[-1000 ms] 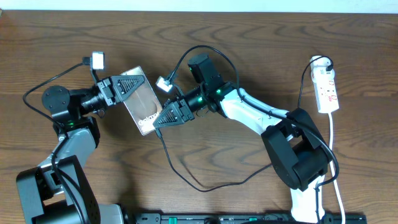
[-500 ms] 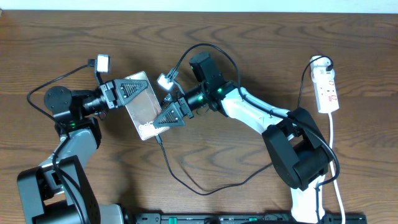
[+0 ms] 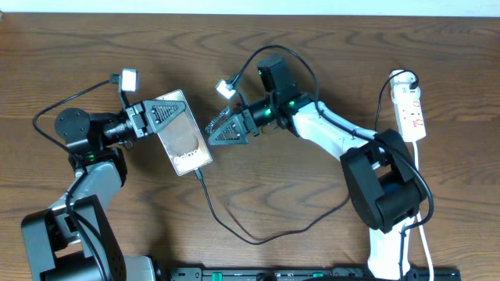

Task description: Plug charger to phone and switch on socket

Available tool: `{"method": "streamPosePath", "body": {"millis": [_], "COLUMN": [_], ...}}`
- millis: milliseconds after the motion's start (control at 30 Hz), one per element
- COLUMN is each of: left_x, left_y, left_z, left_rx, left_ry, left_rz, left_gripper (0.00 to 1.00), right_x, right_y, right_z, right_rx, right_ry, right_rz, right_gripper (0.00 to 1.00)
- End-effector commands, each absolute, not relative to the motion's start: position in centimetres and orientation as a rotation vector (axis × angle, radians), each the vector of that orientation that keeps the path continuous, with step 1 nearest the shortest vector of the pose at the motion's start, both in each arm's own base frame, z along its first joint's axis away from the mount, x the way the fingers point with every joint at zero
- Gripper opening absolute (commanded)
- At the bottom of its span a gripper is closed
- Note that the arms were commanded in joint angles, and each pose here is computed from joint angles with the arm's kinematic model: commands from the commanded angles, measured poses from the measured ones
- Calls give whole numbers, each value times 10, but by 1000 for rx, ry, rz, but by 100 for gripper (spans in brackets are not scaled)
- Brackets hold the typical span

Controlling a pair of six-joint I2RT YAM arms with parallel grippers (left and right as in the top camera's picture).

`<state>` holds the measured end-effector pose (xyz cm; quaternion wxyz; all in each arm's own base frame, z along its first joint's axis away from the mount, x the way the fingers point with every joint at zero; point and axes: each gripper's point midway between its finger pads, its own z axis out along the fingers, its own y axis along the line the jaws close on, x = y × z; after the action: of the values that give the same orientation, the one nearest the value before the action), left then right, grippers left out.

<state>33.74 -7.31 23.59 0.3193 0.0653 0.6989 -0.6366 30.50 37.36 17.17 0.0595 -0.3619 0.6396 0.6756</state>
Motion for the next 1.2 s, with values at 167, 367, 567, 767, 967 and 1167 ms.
{"method": "streamPosePath", "body": {"millis": [167, 367, 567, 767, 967, 1167], "left_x": [332, 332, 339, 351, 350, 324], "left_y": [-46, -20, 2, 20, 38, 54], "left_z": [208, 184, 165, 133, 88, 33], "left_rx": [46, -127, -339, -615, -926, -1245], "left_ry": [1851, 1861, 1872, 1918, 2005, 2148], "left_rz": [-1644, -1628, -1583, -1472, -1303, -1056], "left_gripper": [7, 7, 8, 8, 8, 7], "right_x": [318, 319, 319, 319, 319, 318], "right_y": [361, 361, 362, 362, 362, 362], "right_z": [180, 179, 179, 179, 179, 179], "right_rx": [-1048, -1046, -1045, -1046, -1047, -1047], "right_ry": [1941, 1942, 1944, 1944, 1944, 1944], "right_rz": [2073, 2070, 2069, 2069, 2070, 2070], "right_gripper": [99, 99, 99, 99, 99, 99]}}
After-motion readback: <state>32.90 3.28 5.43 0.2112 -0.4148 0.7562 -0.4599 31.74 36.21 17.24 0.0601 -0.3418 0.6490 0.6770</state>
